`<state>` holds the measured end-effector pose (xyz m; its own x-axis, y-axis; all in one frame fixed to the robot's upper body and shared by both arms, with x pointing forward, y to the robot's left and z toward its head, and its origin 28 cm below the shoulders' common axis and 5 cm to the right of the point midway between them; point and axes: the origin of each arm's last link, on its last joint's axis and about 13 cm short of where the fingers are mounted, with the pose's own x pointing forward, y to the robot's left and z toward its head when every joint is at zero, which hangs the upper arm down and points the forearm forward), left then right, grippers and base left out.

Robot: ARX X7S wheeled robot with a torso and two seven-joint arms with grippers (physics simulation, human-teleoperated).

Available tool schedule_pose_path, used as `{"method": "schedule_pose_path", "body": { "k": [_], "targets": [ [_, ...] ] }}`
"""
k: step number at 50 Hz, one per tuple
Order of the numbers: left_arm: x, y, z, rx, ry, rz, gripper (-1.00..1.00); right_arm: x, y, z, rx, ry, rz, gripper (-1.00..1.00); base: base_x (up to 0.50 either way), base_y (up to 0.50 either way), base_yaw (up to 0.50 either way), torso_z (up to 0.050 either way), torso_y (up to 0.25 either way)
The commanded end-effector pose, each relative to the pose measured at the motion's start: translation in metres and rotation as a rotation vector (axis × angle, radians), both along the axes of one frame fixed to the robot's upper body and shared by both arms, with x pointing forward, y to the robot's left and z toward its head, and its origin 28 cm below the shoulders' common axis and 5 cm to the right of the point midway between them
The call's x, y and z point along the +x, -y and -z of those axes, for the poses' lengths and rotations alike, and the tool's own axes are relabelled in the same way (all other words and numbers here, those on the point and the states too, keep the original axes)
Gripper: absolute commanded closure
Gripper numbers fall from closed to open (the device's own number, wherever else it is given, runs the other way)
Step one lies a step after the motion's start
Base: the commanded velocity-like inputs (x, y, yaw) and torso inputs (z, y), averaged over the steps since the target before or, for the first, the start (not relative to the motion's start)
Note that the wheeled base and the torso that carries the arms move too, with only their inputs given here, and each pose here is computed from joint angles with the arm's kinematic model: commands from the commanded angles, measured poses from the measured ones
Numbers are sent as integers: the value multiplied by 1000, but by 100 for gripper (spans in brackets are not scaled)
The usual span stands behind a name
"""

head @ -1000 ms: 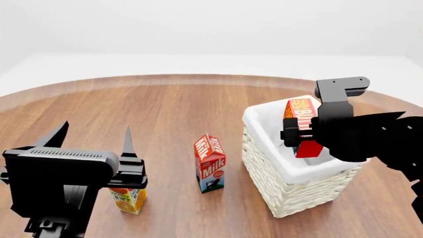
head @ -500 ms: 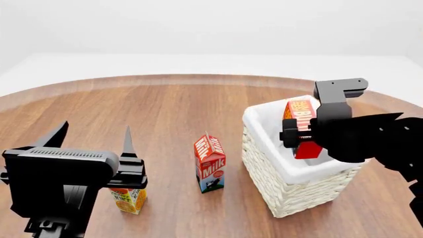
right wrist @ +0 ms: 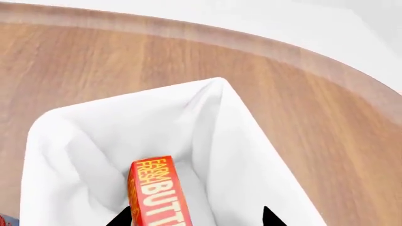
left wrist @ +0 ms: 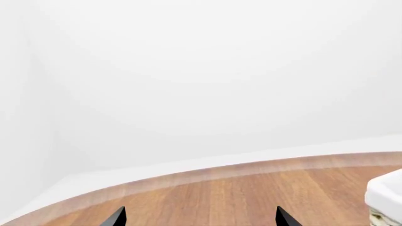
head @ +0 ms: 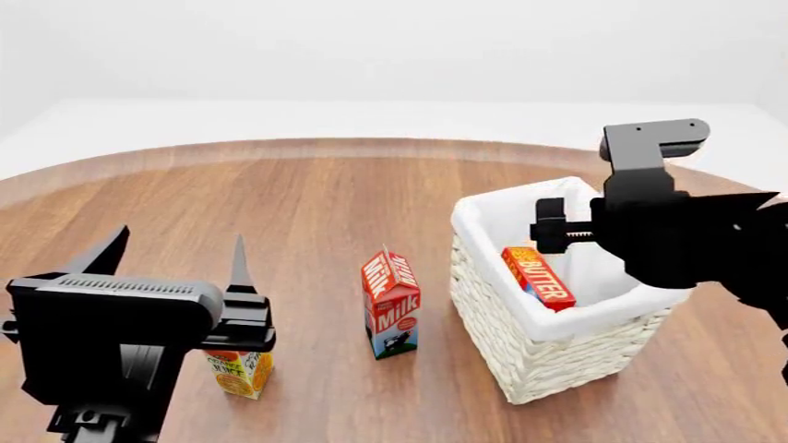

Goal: Pick up the cream cheese box and the butter, and put them in the basket.

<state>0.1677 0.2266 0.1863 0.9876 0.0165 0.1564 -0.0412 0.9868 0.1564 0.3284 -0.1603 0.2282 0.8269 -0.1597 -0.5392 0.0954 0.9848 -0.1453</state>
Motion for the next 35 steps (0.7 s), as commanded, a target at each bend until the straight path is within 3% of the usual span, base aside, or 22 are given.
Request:
{"method": "schedule_pose_path", "body": {
  "k": [1,21,29,35],
  "targets": [
    [0,0,0,0,0,2,-100,-11,-2,-13,4,55,-18,-100,0,0,0,0,0],
    [0,0,-1,1,3,-1,-100,-48,-13,-30,42,180,-67,-100,0,0,0,0,0],
    [-2,0,-1,1,6,-2,-100,-75,-20,-30,94,235,-97,-100,0,0,0,0,0],
    [-3,-1,-2,-4,11,-7,-100,-93,-23,-27,84,298,-106,-100,0,0,0,0,0]
  ]
}}
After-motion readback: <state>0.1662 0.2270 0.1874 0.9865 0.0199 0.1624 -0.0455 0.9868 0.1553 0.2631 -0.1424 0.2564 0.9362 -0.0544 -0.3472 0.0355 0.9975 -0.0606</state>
